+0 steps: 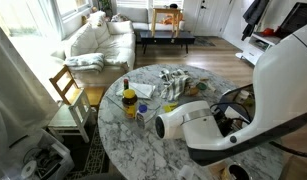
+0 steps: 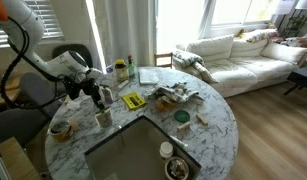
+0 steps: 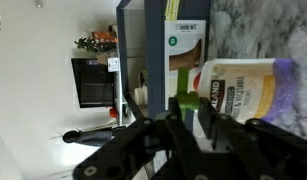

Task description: Put the two sachets in an upright position

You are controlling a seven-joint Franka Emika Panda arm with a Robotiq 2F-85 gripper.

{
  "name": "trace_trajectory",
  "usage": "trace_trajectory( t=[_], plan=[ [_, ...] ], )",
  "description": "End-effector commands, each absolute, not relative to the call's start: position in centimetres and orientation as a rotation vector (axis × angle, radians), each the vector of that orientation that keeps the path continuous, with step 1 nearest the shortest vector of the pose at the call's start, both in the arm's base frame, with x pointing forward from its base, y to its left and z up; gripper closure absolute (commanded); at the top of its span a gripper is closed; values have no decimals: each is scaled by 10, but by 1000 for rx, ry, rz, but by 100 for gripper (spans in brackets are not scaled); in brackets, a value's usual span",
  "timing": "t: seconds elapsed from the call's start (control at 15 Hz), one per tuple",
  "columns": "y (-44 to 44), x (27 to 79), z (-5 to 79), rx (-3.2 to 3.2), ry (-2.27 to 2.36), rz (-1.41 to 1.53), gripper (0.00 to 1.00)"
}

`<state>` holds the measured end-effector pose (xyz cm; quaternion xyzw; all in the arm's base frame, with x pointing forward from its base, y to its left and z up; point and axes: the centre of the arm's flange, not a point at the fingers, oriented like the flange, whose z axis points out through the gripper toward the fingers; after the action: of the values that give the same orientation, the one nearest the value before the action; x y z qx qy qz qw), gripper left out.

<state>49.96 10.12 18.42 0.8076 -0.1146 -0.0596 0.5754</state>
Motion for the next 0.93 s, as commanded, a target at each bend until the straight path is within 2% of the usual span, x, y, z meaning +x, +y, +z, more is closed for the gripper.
trace_trajectory(
  t=[0.0, 0.87],
  plan=[
    [103, 503, 183, 1885, -245, -187, 94],
    [100, 509, 187, 1978, -248, -343, 94]
  ],
)
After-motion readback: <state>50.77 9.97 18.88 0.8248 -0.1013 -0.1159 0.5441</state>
